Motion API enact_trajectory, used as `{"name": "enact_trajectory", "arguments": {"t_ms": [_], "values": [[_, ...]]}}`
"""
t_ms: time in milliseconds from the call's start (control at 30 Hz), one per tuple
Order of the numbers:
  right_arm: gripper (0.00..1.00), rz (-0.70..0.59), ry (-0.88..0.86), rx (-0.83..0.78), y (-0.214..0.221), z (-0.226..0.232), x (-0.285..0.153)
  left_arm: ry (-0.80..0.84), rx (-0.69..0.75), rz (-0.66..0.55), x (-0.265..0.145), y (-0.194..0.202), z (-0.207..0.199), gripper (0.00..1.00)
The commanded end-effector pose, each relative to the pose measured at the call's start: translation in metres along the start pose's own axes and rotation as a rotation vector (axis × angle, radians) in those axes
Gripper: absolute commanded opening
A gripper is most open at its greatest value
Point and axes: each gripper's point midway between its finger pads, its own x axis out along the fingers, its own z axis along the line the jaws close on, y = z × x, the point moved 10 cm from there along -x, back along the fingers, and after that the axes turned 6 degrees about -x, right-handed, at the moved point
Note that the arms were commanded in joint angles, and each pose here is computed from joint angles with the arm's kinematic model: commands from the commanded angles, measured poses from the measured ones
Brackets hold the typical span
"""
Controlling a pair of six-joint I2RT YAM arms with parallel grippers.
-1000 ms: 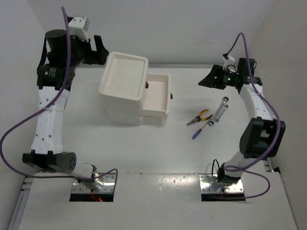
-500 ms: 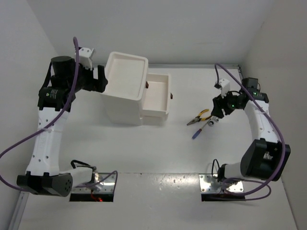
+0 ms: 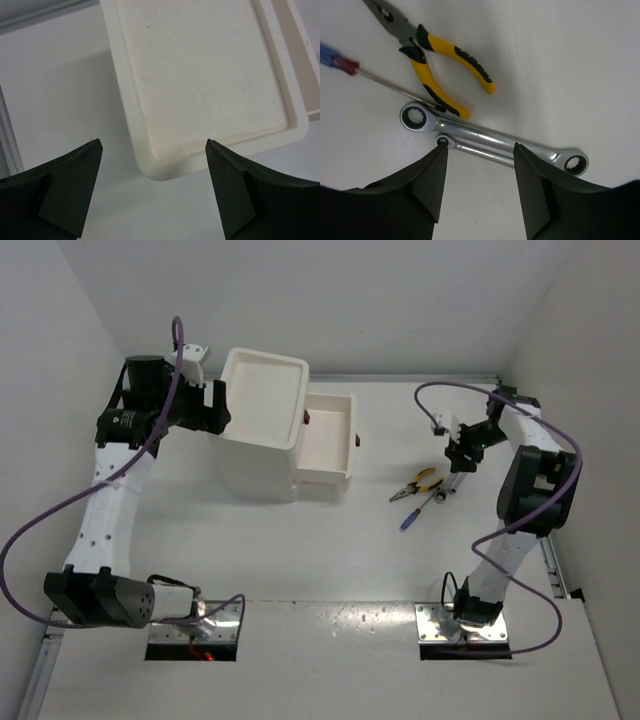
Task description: Sort the tools into containers
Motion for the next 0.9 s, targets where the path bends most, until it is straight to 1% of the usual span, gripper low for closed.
{"name": "enact_trajectory", "arguments": {"t_ms": [0, 33, 67, 100, 233, 267, 367, 433, 633, 767, 867], "values": [[0.56, 0.043, 0.001, -0.273, -0.003, -0.014, 0.007, -0.004, 0.007, -0.021, 0.009, -0.008, 0.008, 0.91], [0.56, 0.044, 0.004, -0.295, -0.003, -0.019, 0.007, -0.004, 0.004, -0.012, 0.012, -0.007, 0.009, 0.91], [0.56, 0.045, -0.038, -0.31, 0.0, -0.021, 0.018, -0.004, -0.009, -0.002, 0.016, -0.006, 0.009, 0.91], [0.55, 0.044, -0.032, -0.329, -0.007, -0.03, 0.019, -0.003, -0.01, 0.001, 0.022, -0.007, 0.011, 0.91], [0.53, 0.038, -0.046, -0.381, -0.01, -0.044, 0.036, -0.002, -0.04, 0.042, 0.037, -0.002, 0.014, 0.91], [0.52, 0.043, -0.055, -0.427, -0.015, -0.046, 0.039, -0.003, -0.037, 0.032, 0.037, -0.004, 0.014, 0.91], [0.51, 0.065, -0.143, -0.518, -0.023, -0.046, 0.058, -0.01, -0.057, 0.052, 0.044, -0.001, 0.019, 0.91], [0.49, 0.076, -0.189, -0.546, -0.028, -0.045, 0.069, -0.019, -0.057, 0.052, 0.047, -0.001, 0.02, 0.91], [0.47, 0.107, -0.247, -0.605, -0.037, -0.033, 0.084, -0.035, -0.066, 0.05, 0.046, -0.001, 0.026, 0.91], [0.47, 0.167, -0.281, -0.612, -0.033, -0.03, 0.088, -0.033, -0.065, 0.057, 0.047, 0.002, 0.029, 0.91], [0.46, 0.175, -0.293, -0.609, -0.031, -0.03, 0.091, -0.042, -0.059, 0.056, 0.046, 0.002, 0.033, 0.91]]}}
